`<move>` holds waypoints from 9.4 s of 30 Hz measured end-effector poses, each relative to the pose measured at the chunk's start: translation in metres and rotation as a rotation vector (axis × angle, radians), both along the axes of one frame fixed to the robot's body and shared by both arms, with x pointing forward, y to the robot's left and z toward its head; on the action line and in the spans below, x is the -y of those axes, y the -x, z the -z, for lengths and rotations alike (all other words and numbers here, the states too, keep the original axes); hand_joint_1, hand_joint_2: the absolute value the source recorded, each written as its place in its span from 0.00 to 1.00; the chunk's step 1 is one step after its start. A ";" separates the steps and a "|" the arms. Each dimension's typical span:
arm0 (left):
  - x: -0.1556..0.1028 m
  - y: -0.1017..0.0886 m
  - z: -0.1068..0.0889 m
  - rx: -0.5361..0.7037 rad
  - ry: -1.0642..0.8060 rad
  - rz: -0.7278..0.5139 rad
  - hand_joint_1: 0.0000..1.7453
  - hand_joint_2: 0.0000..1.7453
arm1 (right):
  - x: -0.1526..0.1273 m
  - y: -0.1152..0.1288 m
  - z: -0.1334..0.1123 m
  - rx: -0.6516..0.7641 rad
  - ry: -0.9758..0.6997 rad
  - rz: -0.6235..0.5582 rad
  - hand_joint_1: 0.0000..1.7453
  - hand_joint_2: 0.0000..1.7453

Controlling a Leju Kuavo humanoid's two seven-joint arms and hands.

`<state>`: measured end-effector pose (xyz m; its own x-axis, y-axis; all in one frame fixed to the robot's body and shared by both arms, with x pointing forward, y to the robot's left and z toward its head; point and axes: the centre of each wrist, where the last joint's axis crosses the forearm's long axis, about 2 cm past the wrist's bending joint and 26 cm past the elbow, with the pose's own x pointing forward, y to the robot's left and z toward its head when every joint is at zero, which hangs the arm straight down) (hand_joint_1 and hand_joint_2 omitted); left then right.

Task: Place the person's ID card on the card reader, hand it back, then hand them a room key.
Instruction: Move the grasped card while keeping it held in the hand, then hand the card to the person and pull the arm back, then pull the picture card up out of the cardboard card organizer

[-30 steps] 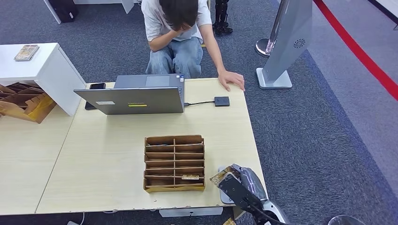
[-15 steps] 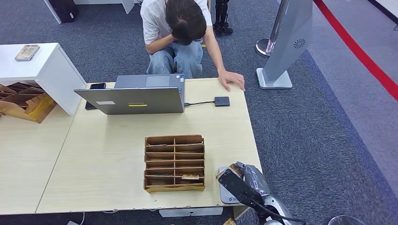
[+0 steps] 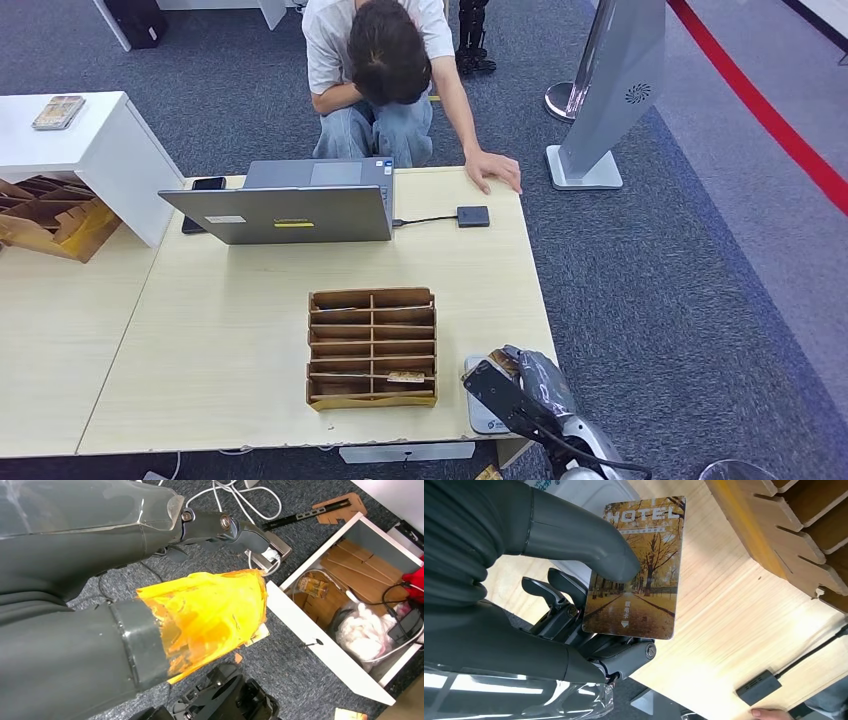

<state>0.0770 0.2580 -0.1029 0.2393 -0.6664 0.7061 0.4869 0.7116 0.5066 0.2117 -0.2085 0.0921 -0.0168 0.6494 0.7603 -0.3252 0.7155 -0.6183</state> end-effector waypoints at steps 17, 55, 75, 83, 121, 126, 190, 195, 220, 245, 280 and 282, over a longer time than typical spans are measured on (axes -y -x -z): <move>0.000 0.000 0.000 0.006 -0.008 0.006 0.00 0.00 | 0.000 -0.004 0.004 -0.027 0.059 -0.008 1.00 1.00; 0.000 -0.001 0.000 0.010 -0.012 0.015 0.00 0.00 | -0.004 -0.014 0.009 -0.030 0.268 0.019 1.00 1.00; 0.001 -0.001 0.000 0.014 -0.016 0.016 0.00 0.00 | -0.007 -0.021 0.015 -0.042 0.308 0.012 1.00 1.00; 0.001 -0.001 0.000 0.014 -0.017 0.016 0.00 0.00 | -0.008 -0.022 0.016 -0.047 0.312 0.010 1.00 1.00; 0.001 -0.001 -0.001 0.025 -0.024 -0.001 0.00 0.00 | -0.008 -0.024 0.002 0.041 0.293 0.046 1.00 1.00; 0.001 0.000 -0.001 0.028 -0.028 -0.002 0.00 0.00 | -0.007 -0.020 -0.007 0.125 0.266 0.071 1.00 1.00; 0.046 -0.005 -0.006 0.025 0.008 0.119 0.00 0.00 | -0.031 -0.012 -0.112 0.924 0.131 0.001 1.00 1.00; 0.047 -0.006 -0.007 0.024 0.010 0.141 0.00 0.00 | -0.034 -0.019 -0.112 0.892 0.192 -0.014 1.00 1.00; 0.063 -0.016 -0.011 -0.005 -0.024 0.188 0.00 0.00 | -0.043 -0.071 -0.079 0.662 0.373 -0.074 0.00 0.00; 0.062 -0.019 -0.012 0.015 -0.026 0.159 0.00 0.00 | -0.052 -0.041 -0.089 0.731 0.115 -0.137 0.00 0.00; 0.058 -0.016 -0.011 0.021 -0.037 0.104 0.00 0.00 | -0.061 0.002 -0.090 0.721 -0.116 -0.220 0.00 0.00; 0.058 -0.016 -0.011 0.021 -0.037 0.103 0.00 0.00 | -0.061 0.003 -0.090 0.722 -0.121 -0.225 0.00 0.00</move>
